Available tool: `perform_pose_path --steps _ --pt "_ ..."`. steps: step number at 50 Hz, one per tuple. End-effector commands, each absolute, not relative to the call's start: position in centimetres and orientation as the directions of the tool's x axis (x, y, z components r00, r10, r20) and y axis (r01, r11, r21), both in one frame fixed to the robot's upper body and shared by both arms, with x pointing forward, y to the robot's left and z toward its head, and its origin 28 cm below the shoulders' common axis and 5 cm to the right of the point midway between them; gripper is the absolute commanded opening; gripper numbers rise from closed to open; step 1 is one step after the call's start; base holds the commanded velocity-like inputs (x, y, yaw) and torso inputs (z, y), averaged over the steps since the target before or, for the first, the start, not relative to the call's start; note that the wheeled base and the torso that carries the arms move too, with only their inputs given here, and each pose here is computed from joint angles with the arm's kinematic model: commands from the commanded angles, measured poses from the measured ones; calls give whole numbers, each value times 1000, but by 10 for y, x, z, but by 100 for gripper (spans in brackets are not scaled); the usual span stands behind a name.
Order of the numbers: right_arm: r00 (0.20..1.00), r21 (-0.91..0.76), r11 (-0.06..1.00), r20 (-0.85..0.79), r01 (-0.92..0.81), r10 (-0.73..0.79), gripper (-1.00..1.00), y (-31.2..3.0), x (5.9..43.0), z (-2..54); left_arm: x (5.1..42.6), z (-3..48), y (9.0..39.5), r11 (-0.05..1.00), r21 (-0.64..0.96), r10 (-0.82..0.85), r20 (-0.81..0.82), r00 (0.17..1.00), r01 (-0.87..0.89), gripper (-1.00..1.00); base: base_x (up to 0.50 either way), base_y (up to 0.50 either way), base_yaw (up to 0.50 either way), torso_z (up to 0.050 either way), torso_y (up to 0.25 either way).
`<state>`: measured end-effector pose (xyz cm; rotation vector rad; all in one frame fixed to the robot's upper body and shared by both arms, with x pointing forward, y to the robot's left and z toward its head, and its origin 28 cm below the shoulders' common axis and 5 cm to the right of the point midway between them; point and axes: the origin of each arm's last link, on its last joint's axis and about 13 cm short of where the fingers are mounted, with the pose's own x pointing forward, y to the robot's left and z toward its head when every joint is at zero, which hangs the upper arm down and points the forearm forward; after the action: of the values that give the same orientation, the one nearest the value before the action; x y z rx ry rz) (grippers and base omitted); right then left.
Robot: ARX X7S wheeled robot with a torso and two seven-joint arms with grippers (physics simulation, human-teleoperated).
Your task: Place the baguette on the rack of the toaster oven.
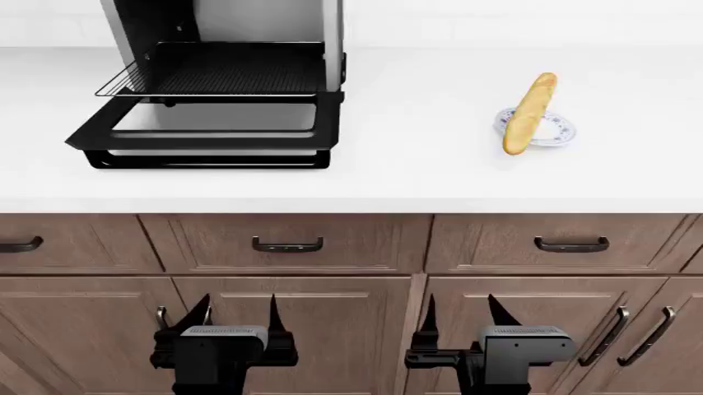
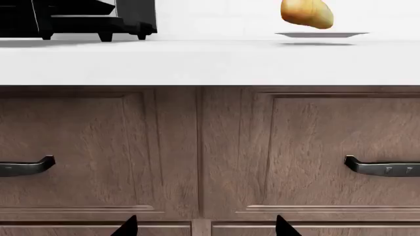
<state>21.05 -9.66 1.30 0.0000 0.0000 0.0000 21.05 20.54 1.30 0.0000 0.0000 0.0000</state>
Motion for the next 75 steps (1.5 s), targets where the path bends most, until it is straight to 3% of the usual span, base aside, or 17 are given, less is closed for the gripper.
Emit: perform_pose_path --steps 1,9,15,20,29,41,45,48,51,55,64,75 --pt "1000 0 1000 -2 -1 1 100 -96 210 13 210 13 206 1000 -16 -4 0 1000 4 100 0 0 0 0 0" --pt "999 -16 999 14 38 -38 100 -99 209 20 205 31 212 1000 -8 25 45 999 -25 100 0 0 0 0 0" --pt "992 -10 1000 126 12 -11 100 -99 196 74 185 86 226 994 10 103 186 977 -107 100 0 0 0 0 0" --pt "977 -27 998 207 -50 54 100 -98 190 121 156 122 252 967 -25 250 290 924 -254 100 0 0 0 0 0" --pt "976 -45 997 205 -64 71 100 -97 190 152 124 146 276 912 -24 389 373 842 -410 100 0 0 0 0 0" --pt "990 -76 992 103 100 -92 100 -110 208 225 71 158 311 751 -77 615 444 652 -656 100 0 0 0 0 0" --pt "985 -64 987 101 146 -139 100 -117 228 249 56 159 321 692 -166 688 445 573 -702 100 0 0 0 0 0" --pt "955 -12 956 47 292 -291 100 -136 252 291 48 151 331 606 -266 783 365 503 -750 100 0 0 0 0 0" --pt "951 -14 951 22 310 -310 100 -124 247 316 39 152 335 548 -306 824 358 439 -778 100 0 0 0 0 0" --pt "977 5 977 -11 215 -215 100 -123 235 330 24 151 342 484 -363 862 353 363 -796 100 0 0 0 0 0" --pt "991 -11 992 -49 127 -127 100 -122 230 332 25 153 339 495 -339 846 398 355 -800 100 39 0 0 0 0" --pt "987 -38 990 -84 132 -135 100 -121 232 326 26 152 339 506 -335 840 400 366 -795 100 458 0 0 0 0"
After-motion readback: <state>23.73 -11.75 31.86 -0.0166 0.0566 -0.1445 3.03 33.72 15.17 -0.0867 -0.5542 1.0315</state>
